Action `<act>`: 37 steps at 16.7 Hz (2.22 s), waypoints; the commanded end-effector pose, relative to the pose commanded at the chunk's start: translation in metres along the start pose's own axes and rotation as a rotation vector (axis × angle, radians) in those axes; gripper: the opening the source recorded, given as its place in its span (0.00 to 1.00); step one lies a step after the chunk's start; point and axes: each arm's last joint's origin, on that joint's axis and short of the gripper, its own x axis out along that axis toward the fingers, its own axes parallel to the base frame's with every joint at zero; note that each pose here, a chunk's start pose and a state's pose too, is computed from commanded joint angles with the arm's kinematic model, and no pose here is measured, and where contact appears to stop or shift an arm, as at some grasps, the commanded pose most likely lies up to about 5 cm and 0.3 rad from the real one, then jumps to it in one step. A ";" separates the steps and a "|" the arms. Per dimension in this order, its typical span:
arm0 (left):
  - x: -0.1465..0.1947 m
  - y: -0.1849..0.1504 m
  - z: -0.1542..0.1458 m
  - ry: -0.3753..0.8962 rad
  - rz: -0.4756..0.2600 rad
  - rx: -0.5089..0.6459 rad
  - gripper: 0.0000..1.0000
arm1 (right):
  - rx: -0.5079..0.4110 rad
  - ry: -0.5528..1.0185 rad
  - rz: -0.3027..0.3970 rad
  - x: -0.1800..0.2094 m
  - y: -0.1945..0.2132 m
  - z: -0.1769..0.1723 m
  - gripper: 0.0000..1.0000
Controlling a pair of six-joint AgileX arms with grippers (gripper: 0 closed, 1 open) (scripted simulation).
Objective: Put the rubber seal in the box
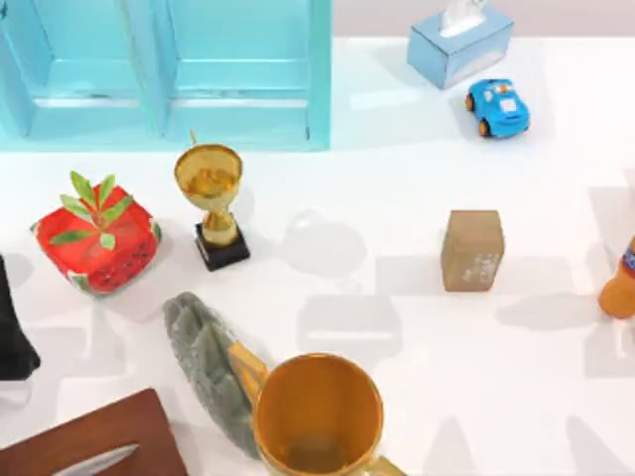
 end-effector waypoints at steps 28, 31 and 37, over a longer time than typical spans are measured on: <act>0.000 0.000 0.000 0.000 0.000 0.000 1.00 | 0.049 1.521 -0.015 0.277 0.159 0.085 1.00; 0.000 0.000 0.000 0.000 0.000 0.000 1.00 | 0.015 1.569 -0.005 0.277 0.181 0.073 1.00; 0.000 0.000 0.000 0.000 0.000 0.000 1.00 | 0.014 1.572 -0.006 0.277 0.181 0.071 1.00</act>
